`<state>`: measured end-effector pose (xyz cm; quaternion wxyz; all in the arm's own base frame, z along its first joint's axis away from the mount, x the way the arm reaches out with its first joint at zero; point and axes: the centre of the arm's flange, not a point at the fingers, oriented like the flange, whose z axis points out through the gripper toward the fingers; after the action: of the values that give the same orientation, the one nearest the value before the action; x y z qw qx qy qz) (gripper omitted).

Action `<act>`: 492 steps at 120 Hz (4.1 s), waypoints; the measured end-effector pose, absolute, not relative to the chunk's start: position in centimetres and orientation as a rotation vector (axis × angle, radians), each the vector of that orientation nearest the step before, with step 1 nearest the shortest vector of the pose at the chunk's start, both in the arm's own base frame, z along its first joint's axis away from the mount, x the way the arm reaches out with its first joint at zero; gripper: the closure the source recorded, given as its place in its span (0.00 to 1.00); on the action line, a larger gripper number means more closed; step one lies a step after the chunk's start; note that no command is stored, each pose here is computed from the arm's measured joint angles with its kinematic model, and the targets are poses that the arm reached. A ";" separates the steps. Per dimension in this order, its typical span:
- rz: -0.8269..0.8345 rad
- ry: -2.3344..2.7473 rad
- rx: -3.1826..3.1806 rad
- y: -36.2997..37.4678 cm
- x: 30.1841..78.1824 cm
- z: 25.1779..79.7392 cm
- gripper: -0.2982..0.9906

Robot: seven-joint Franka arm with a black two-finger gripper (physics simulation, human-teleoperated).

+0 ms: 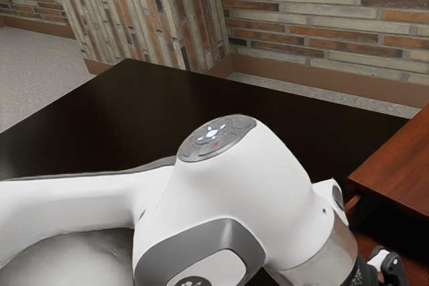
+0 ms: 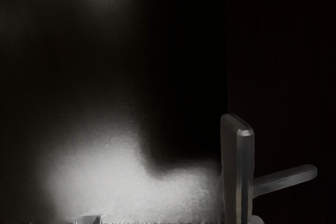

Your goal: Pull the drawer handle with one arm to open the drawer

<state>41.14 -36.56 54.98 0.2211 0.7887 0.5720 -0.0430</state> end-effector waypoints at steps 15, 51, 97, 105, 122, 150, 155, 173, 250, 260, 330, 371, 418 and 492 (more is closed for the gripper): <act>-0.131 1.584 2.170 -36.1 40.2 55.3 0.53; -0.157 1.599 2.158 -35.6 38.6 55.3 0.54; -0.170 1.608 2.145 -36.2 37.7 55.6 0.54; -0.174 1.622 2.141 -36.1 37.8 55.2 0.54; -0.184 1.634 2.140 -35.9 37.4 54.9 0.54; -0.197 1.638 2.135 -35.5 36.4 54.9 0.55; -0.200 1.637 2.136 -35.4 36.1 54.9 0.55; -0.207 1.638 2.138 -35.3 35.5 54.8 0.56; -0.156 1.622 2.156 -35.1 36.4 54.8 0.53; -0.156 1.617 2.159 -35.1 36.4 54.8 0.53; -0.119 1.555 2.216 -36.1 35.2 54.7 0.52; -0.081 1.525 2.228 -36.2 34.2 55.4 0.52; 0.156 1.500 2.166 -32.2 38.7 64.9 0.50; -0.058 2.143 2.221 -7.1 47.8 64.9 0.25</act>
<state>47.77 -7.14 64.89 0.0274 0.7193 0.6939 -0.0187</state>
